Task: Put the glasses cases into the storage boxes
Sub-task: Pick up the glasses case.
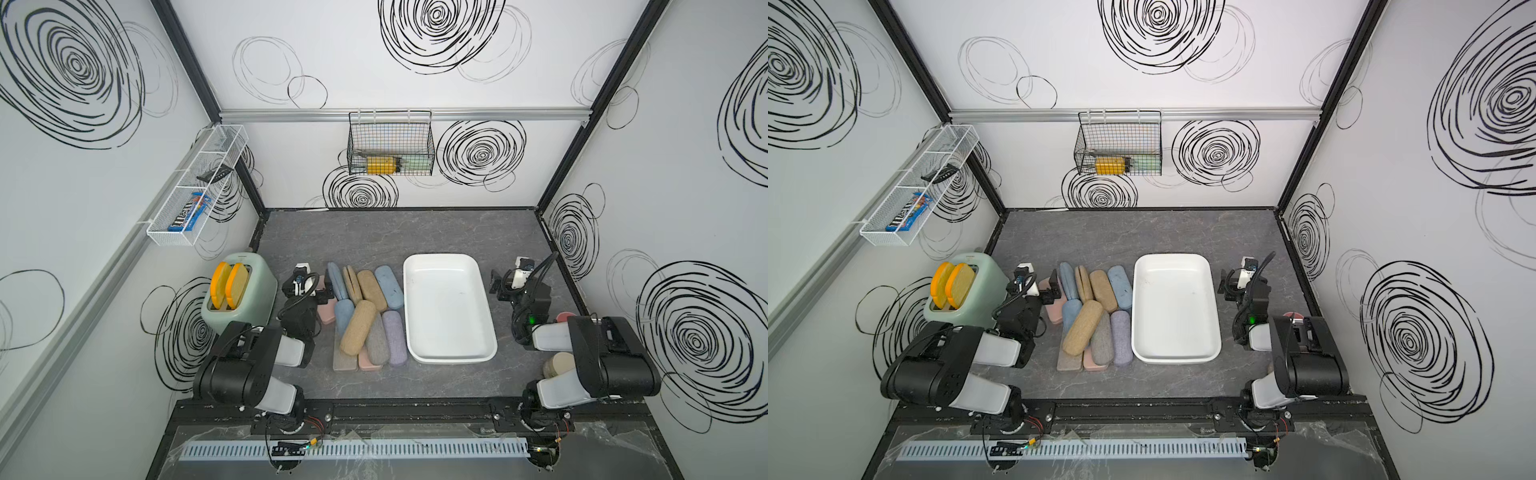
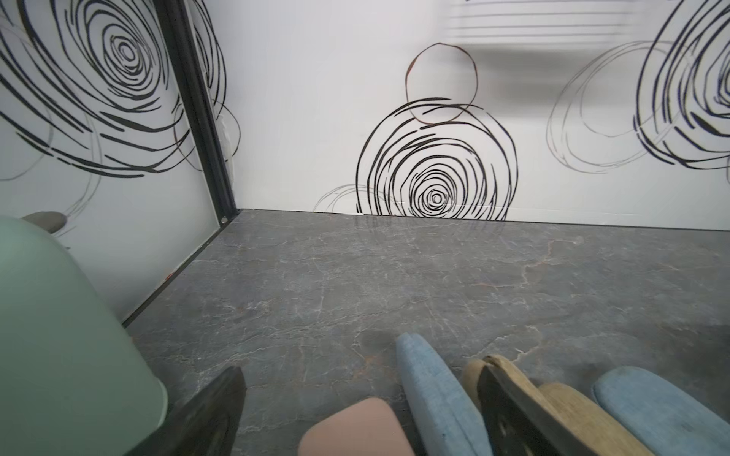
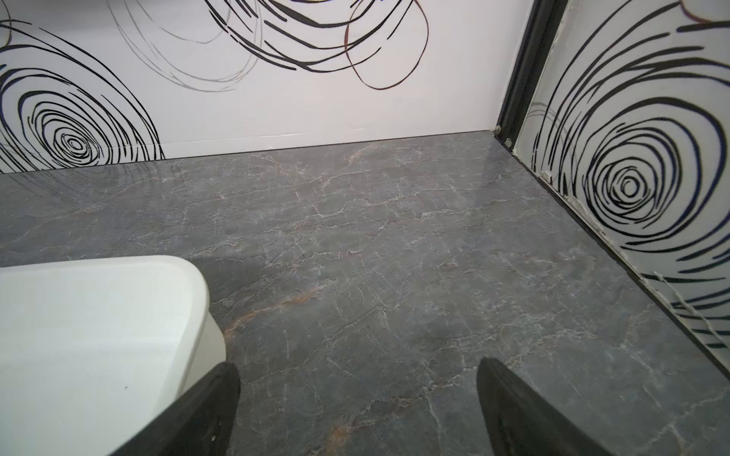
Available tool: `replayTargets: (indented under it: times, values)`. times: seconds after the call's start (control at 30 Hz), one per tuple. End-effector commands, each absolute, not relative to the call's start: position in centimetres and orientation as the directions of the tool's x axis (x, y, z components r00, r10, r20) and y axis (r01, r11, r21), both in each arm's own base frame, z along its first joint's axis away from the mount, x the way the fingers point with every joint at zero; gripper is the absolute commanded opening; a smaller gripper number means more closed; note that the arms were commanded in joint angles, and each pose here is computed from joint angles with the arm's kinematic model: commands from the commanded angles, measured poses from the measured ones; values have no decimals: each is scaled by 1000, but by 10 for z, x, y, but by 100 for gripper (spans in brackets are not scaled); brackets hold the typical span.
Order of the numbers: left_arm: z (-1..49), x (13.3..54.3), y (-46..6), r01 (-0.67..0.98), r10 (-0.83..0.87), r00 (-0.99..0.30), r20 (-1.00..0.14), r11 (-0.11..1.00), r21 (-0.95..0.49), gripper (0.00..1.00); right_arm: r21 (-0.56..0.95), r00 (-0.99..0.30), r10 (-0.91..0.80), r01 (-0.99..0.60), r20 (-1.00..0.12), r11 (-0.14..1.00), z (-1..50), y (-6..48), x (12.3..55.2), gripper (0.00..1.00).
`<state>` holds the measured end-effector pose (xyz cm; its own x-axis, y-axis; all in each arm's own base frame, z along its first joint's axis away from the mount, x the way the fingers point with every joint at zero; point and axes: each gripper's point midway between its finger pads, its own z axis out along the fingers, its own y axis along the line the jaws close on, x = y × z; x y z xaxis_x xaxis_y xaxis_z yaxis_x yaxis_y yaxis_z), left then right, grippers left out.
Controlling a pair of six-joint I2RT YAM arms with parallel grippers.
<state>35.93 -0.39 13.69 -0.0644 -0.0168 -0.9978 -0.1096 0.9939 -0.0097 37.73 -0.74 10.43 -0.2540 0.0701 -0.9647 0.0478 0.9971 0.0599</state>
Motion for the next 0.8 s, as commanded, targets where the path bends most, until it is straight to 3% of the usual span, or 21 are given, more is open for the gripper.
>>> replayTargets:
  times: [0.0, 0.67, 0.77]
  values:
    - [153, 359, 12, -196, -14, 2, -1000, 980, -14, 96, 50, -211, 56, 32, -976, 998, 116, -5, 379, 97]
    - [151, 362, 14, -176, -31, -16, -999, 984, -28, 96, 53, -210, 58, 29, -976, 998, 117, -6, 378, 97]
    - [161, 372, 13, -189, -19, -52, -998, 982, -8, 98, -2, -169, 12, 79, -986, 997, 147, -10, 388, 98]
